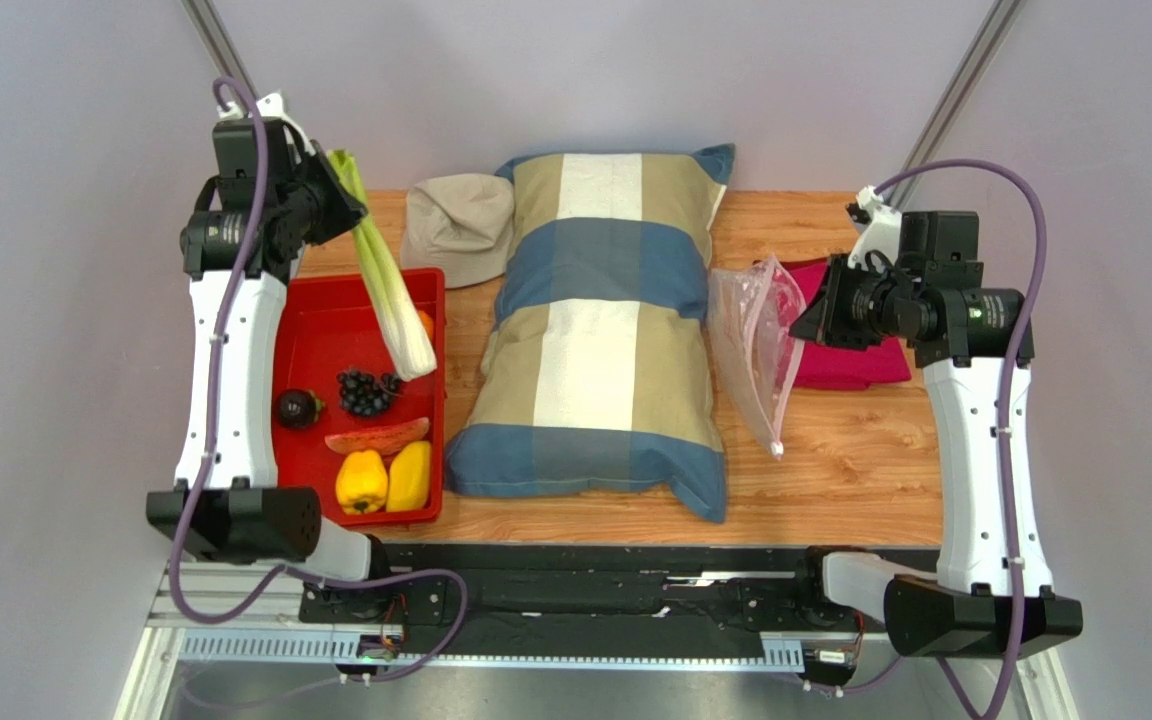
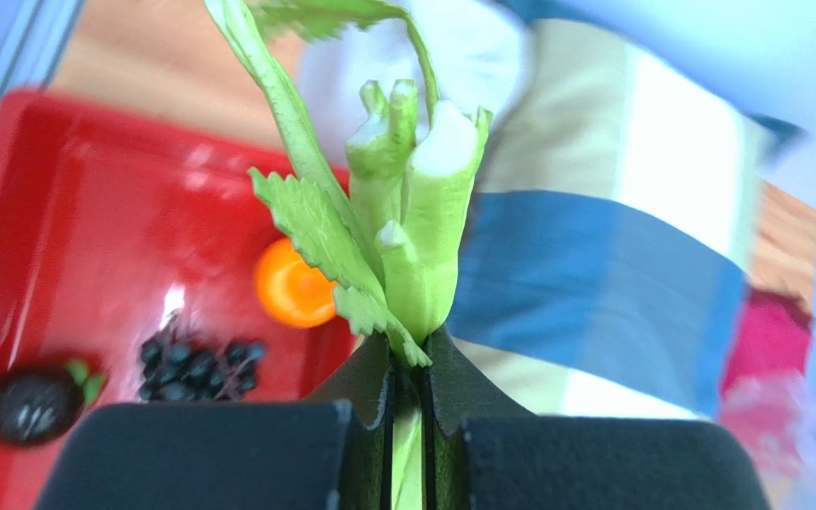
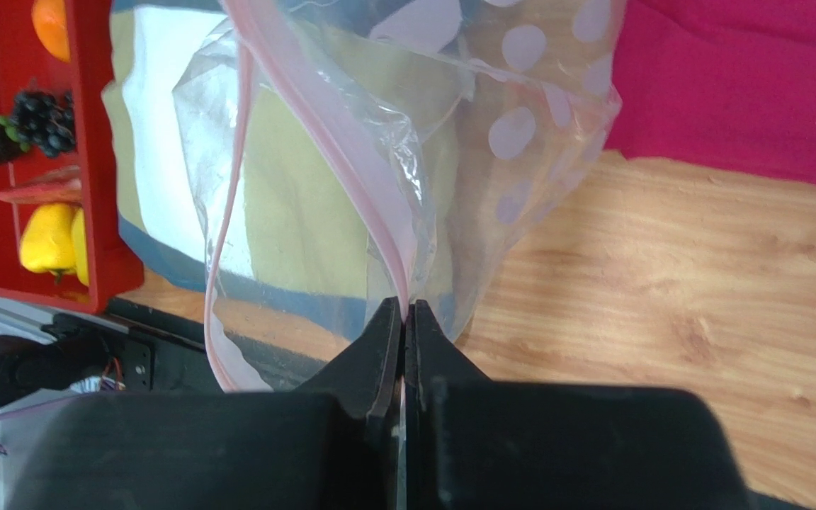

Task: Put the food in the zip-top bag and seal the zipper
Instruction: Pick up the fake vegetable from the bin, then place the fake vegetable in the zipper food storage bag.

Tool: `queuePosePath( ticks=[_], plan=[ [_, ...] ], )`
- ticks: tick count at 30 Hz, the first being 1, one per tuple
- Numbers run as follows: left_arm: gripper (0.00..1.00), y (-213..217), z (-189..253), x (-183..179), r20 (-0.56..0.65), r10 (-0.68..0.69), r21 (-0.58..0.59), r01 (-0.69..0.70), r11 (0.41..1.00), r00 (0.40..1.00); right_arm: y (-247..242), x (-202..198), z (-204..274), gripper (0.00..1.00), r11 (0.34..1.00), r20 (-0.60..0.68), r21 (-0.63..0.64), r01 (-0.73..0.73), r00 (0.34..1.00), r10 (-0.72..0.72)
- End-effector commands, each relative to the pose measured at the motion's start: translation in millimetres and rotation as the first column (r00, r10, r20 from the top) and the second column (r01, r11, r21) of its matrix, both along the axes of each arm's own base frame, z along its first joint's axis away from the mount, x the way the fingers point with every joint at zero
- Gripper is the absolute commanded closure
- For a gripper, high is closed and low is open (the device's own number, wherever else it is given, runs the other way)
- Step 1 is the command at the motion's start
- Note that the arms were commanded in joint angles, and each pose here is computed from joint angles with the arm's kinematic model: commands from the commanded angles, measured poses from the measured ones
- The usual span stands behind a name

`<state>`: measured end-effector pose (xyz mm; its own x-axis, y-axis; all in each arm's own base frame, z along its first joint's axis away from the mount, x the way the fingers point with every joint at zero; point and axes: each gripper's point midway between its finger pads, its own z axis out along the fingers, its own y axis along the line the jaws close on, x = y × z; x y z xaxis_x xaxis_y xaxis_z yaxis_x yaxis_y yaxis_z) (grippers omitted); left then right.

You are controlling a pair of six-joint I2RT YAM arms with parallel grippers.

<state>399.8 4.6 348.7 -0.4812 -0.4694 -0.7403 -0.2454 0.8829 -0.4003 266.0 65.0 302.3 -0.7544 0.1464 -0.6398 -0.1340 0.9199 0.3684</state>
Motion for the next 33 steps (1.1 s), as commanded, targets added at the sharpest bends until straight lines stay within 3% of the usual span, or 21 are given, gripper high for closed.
queuePosePath(
  ticks=[1,9,15,18,21,27,28,29,33],
  plan=[
    [1.0,-36.8,78.2,-17.1,0.265,-0.144,0.143,0.109,0.984,0.953,-5.7,-33.6,6.8,1.0,0.998,-0.034,-0.068,-0.016,0.999,0.014],
    [1.0,-62.2,112.8,-27.0,0.373,-0.198,0.155,0.149,0.977,0.906,7.3,-74.2,24.5,1.0,0.999,-0.039,0.007,-0.033,0.999,0.033],
    [1.0,-93.5,143.7,-36.9,0.499,-0.304,0.212,0.225,0.951,0.811,13.4,-82.6,20.2,1.0,0.997,-0.092,0.073,0.017,0.996,-0.01],
    [1.0,-113.2,164.2,-42.2,0.596,-0.352,0.227,0.27,0.936,0.721,15.1,-72.0,-0.6,1.0,0.984,-0.19,0.124,0.128,0.976,-0.103],
    [1.0,-145.1,185.6,-49.0,0.675,-0.43,0.273,0.339,0.9,0.599,25.7,-52.4,-12.5,1.0,0.966,-0.26,0.198,0.164,0.959,-0.109],
    [1.0,-217.2,219.7,-75.4,0.751,-0.566,0.39,0.464,0.796,0.34,66.1,-17.1,-0.1,1.0,0.935,-0.201,0.346,0.073,0.98,-0.002],
    [1.0,-235.1,228.5,-88.0,0.768,-0.584,0.413,0.493,0.766,0.263,72.3,-16.2,1.7,1.0,0.926,-0.202,0.371,0.068,0.979,0.009],
    [1.0,-244.5,227.0,-91.6,0.767,-0.594,0.417,0.515,0.748,0.241,78.6,-15.1,3.6,1.0,0.923,-0.192,0.382,0.047,0.981,0.029],
    [1.0,-279.8,253.3,-111.8,0.842,-0.537,0.418,0.56,0.716,0.057,88.7,-4.2,11.6,1.0,0.907,-0.15,0.421,0.015,0.987,0.053]
  ],
)
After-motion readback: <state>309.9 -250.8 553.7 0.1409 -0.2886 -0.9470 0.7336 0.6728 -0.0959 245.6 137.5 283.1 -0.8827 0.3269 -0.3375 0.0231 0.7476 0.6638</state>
